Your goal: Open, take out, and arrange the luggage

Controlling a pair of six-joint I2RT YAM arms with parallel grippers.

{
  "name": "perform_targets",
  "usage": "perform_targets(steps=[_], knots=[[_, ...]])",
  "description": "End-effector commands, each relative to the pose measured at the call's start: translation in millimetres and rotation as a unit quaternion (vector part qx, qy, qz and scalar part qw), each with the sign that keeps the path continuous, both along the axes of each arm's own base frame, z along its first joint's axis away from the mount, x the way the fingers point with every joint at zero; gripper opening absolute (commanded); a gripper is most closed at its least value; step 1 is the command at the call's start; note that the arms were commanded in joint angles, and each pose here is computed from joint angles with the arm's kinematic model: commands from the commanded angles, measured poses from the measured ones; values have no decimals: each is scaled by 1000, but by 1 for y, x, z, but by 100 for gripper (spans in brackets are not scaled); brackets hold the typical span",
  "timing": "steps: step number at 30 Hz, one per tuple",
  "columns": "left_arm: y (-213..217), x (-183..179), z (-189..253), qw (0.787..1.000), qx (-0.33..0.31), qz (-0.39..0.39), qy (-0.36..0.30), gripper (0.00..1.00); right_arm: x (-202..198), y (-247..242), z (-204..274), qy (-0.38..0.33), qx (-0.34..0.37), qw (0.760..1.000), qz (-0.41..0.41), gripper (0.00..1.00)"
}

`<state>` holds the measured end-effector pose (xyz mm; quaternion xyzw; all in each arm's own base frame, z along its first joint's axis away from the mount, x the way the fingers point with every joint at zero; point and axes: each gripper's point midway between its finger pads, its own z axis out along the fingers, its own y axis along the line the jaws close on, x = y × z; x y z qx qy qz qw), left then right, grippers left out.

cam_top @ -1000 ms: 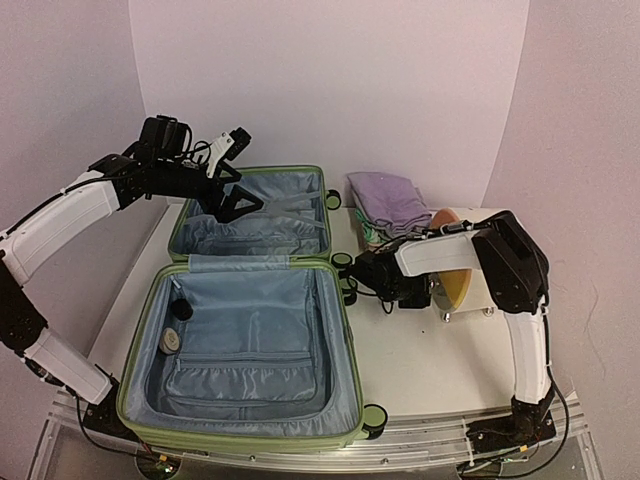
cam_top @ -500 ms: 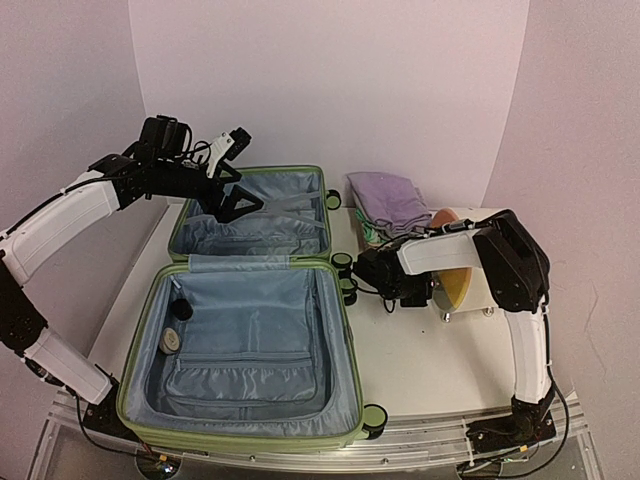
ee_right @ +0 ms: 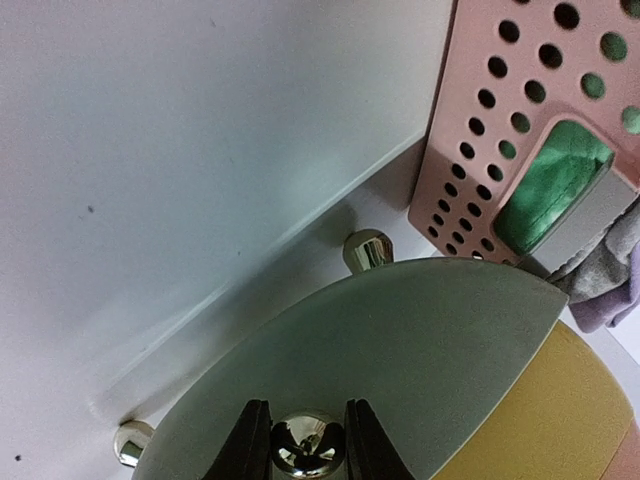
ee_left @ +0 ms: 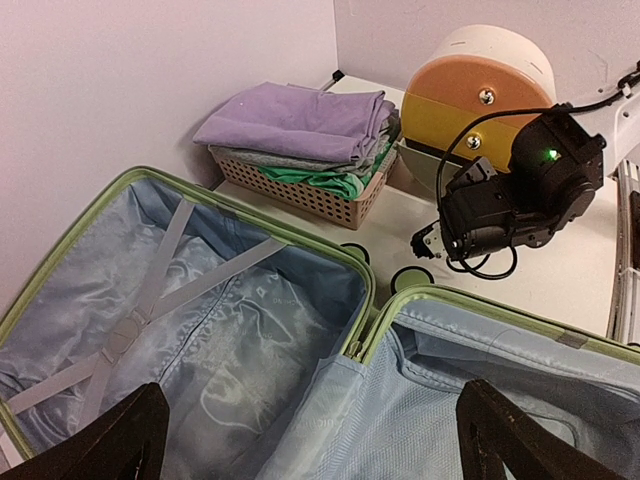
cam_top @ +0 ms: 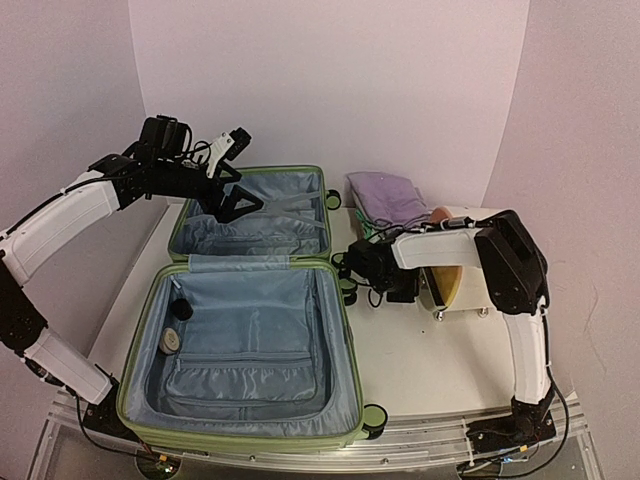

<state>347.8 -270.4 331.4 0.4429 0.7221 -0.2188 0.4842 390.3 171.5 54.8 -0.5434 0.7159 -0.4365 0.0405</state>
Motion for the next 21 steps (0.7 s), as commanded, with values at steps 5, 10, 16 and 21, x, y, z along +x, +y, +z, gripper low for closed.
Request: perform_targets(steps=[5, 10, 16, 21], knots=[[1, -4, 10, 1000, -4, -6, -18, 100, 5, 42, 3, -6, 66, 998, 16, 13], [1, -4, 9, 1000, -4, -7, -17, 100, 15, 72, 17, -17, 152, 988, 15, 13], [2, -5, 7, 1000, -1, -7, -17, 100, 10, 74, 8, 1, 158, 987, 21, 14], [4, -8, 3, 1000, 3, -6, -15, 100, 2, 68, -4, 12, 161, 987, 12, 24]])
